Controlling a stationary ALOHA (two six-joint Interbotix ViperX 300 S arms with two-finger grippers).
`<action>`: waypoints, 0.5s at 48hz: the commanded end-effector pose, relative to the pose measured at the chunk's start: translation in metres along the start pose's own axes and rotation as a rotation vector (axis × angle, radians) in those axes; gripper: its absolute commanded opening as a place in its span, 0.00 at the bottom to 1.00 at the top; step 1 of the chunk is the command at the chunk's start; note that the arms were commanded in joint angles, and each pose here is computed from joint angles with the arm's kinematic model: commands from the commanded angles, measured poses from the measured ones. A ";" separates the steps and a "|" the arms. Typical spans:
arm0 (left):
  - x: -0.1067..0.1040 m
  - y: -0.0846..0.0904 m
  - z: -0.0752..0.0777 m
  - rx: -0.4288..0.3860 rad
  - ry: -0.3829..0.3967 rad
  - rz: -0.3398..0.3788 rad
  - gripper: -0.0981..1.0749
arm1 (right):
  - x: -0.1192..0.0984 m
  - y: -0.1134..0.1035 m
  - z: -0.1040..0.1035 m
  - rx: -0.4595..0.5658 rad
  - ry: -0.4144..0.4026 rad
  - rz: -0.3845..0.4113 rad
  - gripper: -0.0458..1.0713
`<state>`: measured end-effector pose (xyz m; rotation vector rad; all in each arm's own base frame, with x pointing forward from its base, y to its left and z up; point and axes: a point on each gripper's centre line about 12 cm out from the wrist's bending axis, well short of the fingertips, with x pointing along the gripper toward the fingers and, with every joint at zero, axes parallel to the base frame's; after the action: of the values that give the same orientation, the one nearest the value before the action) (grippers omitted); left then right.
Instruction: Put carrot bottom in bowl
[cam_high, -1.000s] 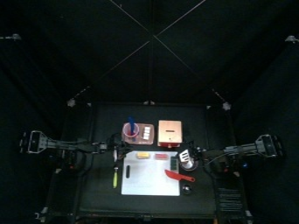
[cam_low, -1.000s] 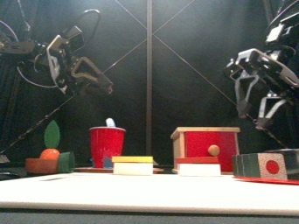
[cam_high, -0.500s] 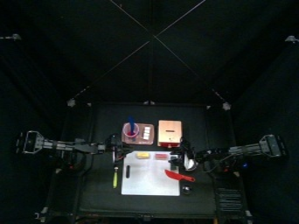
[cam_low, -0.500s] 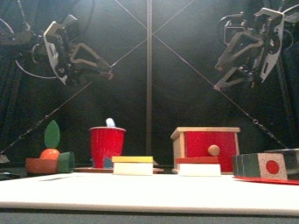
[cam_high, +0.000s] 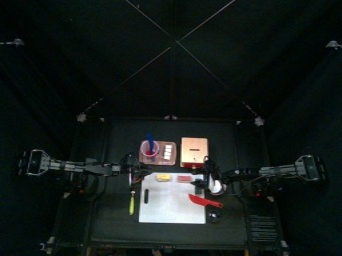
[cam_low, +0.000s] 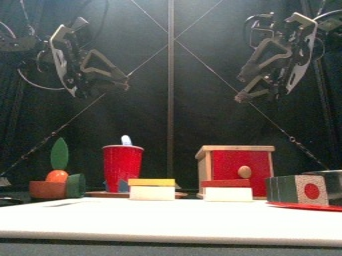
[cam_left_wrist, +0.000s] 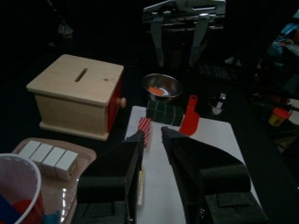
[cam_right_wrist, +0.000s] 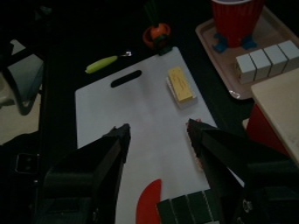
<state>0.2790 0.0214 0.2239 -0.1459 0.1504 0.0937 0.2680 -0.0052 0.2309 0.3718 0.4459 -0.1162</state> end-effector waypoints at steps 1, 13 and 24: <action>0.003 0.002 0.011 -0.005 -0.034 0.007 0.66 | 0.001 0.002 0.006 0.025 -0.013 0.005 0.83; 0.005 0.004 0.020 -0.021 -0.056 0.022 0.66 | 0.002 -0.001 0.002 0.049 0.000 -0.001 0.83; 0.008 0.009 0.018 -0.059 -0.047 0.048 0.66 | 0.001 -0.006 0.002 0.039 -0.004 -0.019 0.83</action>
<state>0.2837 0.0302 0.2317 -0.1850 0.1258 0.1358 0.2684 -0.0088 0.2254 0.4091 0.4604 -0.1412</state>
